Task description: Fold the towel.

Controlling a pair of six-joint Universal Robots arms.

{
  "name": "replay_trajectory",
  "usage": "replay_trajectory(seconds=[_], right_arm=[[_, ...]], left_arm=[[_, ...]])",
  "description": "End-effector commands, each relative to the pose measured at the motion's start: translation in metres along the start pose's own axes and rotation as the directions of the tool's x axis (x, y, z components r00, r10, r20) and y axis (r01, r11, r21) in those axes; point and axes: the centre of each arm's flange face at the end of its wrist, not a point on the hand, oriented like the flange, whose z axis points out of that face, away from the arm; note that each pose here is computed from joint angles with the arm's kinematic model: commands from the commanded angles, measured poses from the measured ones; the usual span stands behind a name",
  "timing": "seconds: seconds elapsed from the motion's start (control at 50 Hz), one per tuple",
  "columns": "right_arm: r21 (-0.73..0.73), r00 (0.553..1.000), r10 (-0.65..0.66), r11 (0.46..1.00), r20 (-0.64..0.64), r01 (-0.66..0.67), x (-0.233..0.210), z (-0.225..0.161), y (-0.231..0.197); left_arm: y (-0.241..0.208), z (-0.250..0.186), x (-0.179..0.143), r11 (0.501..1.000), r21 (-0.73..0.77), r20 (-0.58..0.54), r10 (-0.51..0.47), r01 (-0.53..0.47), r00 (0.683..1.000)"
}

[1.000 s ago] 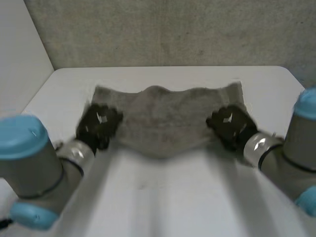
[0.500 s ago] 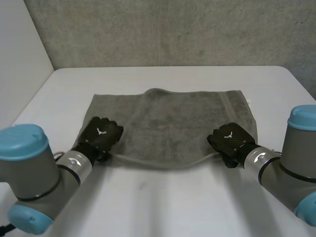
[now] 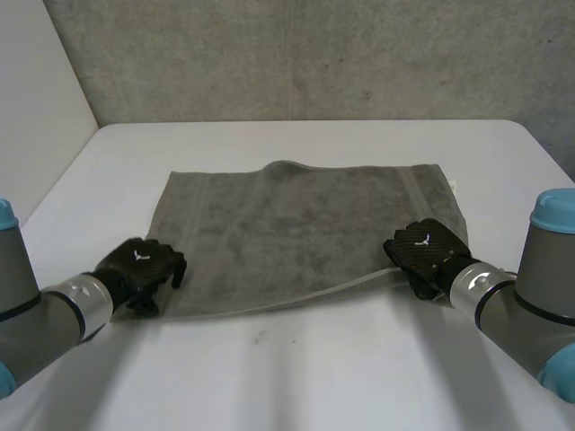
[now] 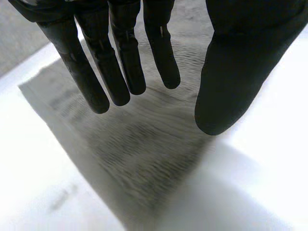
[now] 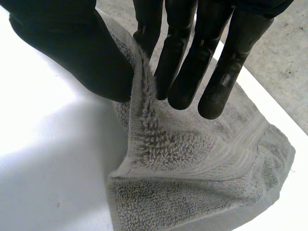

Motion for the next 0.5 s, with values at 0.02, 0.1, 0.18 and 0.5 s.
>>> replay_trajectory(seconds=[0.02,0.1,0.18,0.5], right_arm=[[-0.009,0.999,0.052,0.999,-0.008,-0.052,0.001,0.005,0.002],[-0.007,0.999,0.052,0.999,-0.008,-0.052,0.001,0.005,0.001],[-0.009,0.998,0.055,0.998,-0.01,-0.055,0.002,0.005,0.002],[-0.008,0.998,0.057,0.998,-0.01,-0.057,0.002,0.004,0.001]], left_arm=[[-0.002,-0.018,0.011,0.993,-0.001,-0.002,-0.12,0.12,0.993],[-0.003,-0.021,0.012,0.991,0.008,0.001,-0.132,0.132,0.991],[-0.002,-0.017,0.009,0.991,0.029,0.015,-0.128,0.128,0.992],[0.019,0.006,0.009,0.992,0.001,0.055,-0.125,0.125,0.991]])
